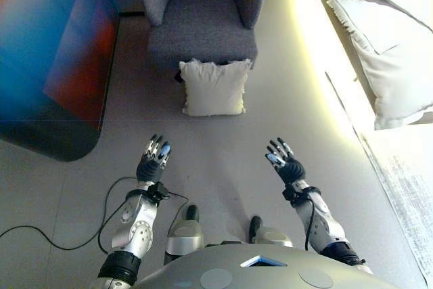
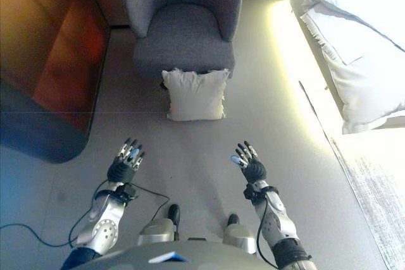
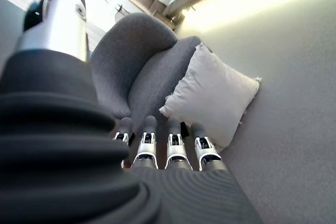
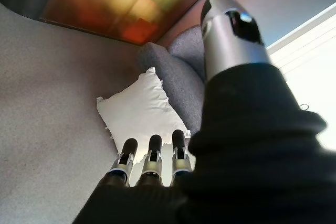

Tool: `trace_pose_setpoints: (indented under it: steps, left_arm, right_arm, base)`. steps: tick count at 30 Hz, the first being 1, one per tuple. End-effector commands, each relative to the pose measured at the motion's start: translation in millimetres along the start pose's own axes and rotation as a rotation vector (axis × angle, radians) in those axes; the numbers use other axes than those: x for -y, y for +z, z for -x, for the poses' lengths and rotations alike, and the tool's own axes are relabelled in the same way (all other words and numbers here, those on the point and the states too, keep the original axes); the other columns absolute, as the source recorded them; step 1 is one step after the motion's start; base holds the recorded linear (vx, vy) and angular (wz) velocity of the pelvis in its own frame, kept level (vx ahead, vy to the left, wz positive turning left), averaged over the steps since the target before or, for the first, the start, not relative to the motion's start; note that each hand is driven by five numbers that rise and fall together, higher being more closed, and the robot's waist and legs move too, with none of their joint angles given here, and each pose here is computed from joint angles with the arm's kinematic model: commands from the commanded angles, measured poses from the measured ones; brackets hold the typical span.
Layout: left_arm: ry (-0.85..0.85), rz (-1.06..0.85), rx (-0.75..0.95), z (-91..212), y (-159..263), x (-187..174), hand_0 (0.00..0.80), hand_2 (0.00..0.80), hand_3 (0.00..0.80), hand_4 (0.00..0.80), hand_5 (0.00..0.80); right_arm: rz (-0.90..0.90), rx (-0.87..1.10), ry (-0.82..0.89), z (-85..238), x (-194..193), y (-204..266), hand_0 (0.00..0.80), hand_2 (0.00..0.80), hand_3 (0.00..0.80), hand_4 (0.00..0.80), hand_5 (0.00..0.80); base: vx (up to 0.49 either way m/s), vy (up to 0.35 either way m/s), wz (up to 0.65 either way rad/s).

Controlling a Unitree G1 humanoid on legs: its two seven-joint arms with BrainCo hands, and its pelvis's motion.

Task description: Pick up the cushion and take it to the sofa

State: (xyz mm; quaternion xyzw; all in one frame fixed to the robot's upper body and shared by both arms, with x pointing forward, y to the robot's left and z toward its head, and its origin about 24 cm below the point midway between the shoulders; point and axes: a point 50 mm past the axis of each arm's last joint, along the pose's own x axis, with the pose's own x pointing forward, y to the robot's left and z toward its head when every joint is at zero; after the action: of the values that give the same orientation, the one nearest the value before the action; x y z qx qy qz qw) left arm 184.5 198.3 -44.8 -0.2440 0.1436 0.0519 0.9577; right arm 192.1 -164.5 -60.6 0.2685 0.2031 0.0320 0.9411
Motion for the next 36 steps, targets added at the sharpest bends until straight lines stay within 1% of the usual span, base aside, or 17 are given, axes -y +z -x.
trace_pose_setpoints:
  steps: [1, 4, 7, 13, 16, 25, 28, 30, 31, 32, 35, 36]
  left_arm:
    - [-0.092, -0.057, 0.083, -10, 12, 17, 0.000, 0.000, 0.000, 0.000, 0.000]
    - [-0.113, -0.023, 0.120, -11, 17, 21, 0.000, 0.000, 0.000, 0.000, 0.000]
    - [-0.096, -0.026, 0.127, -10, 19, 18, 0.000, 0.000, 0.000, 0.000, 0.000]
    - [-0.070, -0.081, 0.129, -9, 21, 12, 0.000, 0.000, 0.000, 0.000, 0.000]
    - [-0.049, -0.146, 0.125, -9, 20, 11, 0.000, 0.000, 0.000, 0.000, 0.000]
    - [-0.035, -0.180, 0.123, -11, 22, 13, 0.000, 0.000, 0.000, 0.000, 0.000]
    - [0.022, -0.341, 0.121, -11, 22, 10, 0.000, 0.000, 0.000, 0.000, 0.000]
    - [0.040, -0.370, 0.110, -12, 22, 7, 0.000, 0.000, 0.000, 0.000, 0.000]
    - [0.034, -0.351, 0.106, -13, 22, 6, 0.000, 0.000, 0.000, 0.000, 0.000]
    - [0.013, -0.296, 0.095, -14, 22, 6, 0.000, 0.000, 0.000, 0.000, 0.000]
    - [-0.135, 0.026, 0.046, -14, 17, 16, 0.000, 0.000, 0.000, 0.000, 0.000]
    - [-0.221, 0.180, 0.028, -13, 12, 25, 0.000, 0.000, 0.000, 0.000, 0.000]
  right_arm:
    - [0.025, 0.119, 0.096, -10, -22, 22, 0.000, 0.000, 0.000, 0.000, 0.000]
    - [0.021, 0.122, 0.089, -11, -22, 24, 0.000, 0.000, 0.000, 0.000, 0.000]
    - [0.009, 0.128, 0.076, -9, -18, 24, 0.000, 0.000, 0.000, 0.000, 0.000]
    - [0.008, 0.136, 0.077, -7, -17, 24, 0.000, 0.000, 0.000, 0.000, 0.000]
    - [0.016, 0.134, 0.084, -8, -18, 24, 0.000, 0.000, 0.000, 0.000, 0.000]
    - [0.027, 0.134, 0.071, -9, -18, 24, 0.000, 0.000, 0.000, 0.000, 0.000]
    - [0.117, 0.145, 0.027, -9, -16, 28, 0.000, 0.000, 0.000, 0.000, 0.000]
    - [0.228, 0.148, -0.008, -10, -15, 32, 0.000, 0.000, 0.000, 0.000, 0.000]
    - [0.260, 0.146, -0.012, -10, -14, 33, 0.000, 0.000, 0.000, 0.000, 0.000]
    - [0.249, 0.143, 0.006, -10, -15, 35, 0.000, 0.000, 0.000, 0.000, 0.000]
    - [-0.105, 0.131, 0.195, -13, -29, 36, 0.000, 0.000, 0.000, 0.000, 0.000]
    - [-0.218, 0.131, 0.277, -13, -37, 33, 0.000, 0.000, 0.000, 0.000, 0.000]
  base:
    - [0.000, 0.000, 0.00]
    - [0.000, 0.000, 0.00]
    - [0.000, 0.000, 0.00]
    - [0.000, 0.000, 0.00]
    - [0.000, 0.000, 0.00]
    - [0.000, 0.000, 0.00]
    - [0.000, 0.000, 0.00]
    - [0.000, 0.000, 0.00]
    - [0.000, 0.000, 0.00]
    - [0.000, 0.000, 0.00]
    - [0.000, 0.000, 0.00]
    - [0.000, 0.000, 0.00]
